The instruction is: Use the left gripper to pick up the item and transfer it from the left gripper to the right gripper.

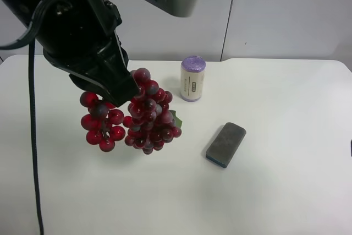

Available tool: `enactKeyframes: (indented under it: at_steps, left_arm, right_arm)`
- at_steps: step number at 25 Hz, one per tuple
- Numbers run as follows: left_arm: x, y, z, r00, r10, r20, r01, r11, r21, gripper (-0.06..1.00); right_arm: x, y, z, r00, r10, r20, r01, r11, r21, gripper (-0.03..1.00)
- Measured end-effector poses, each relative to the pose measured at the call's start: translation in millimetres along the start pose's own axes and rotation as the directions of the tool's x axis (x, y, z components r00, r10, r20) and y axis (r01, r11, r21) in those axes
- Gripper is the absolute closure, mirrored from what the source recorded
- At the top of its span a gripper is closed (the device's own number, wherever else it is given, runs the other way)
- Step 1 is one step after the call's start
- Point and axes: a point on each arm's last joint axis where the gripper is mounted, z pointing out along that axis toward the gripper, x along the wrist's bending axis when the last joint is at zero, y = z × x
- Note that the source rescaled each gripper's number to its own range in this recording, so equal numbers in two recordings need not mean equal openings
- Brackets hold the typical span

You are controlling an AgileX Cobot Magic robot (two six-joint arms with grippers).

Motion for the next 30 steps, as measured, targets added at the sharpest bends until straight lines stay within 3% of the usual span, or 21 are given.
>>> enactKeyframes:
  at_steps: [5,10,15,21,30]
  left_arm:
    - [-4.3,4.7,-5.6,0.999,0.036,0.022,-0.036,0.999,-0.031,0.94]
    - [-5.7,17.1,-28.2,0.997,0.066,0.03,-0.062,0.991,-0.12,0.94]
    - [-6.3,24.5,-45.4,0.995,0.096,0.028,-0.09,0.979,-0.181,0.94]
    - [-6.5,25.9,-44.2,0.992,0.121,0.027,-0.114,0.978,-0.176,0.94]
    - [-6.5,26.7,-42.3,0.991,0.133,0.025,-0.126,0.977,-0.172,0.94]
  right_arm:
    - [7.1,8.3,-0.8,0.996,-0.057,-0.074,0.049,0.994,-0.095,-0.03]
    - [10.4,19.3,0.7,0.988,-0.111,-0.108,0.089,0.977,-0.193,-0.03]
    - [10.6,33.2,17.8,0.978,-0.117,-0.173,0.08,0.975,-0.205,-0.03]
    - [12.6,49.0,51.5,0.956,-0.164,-0.245,0.117,0.974,-0.193,-0.03]
    - [40.0,59.0,101.5,0.868,-0.313,-0.386,0.248,0.946,-0.209,-0.03]
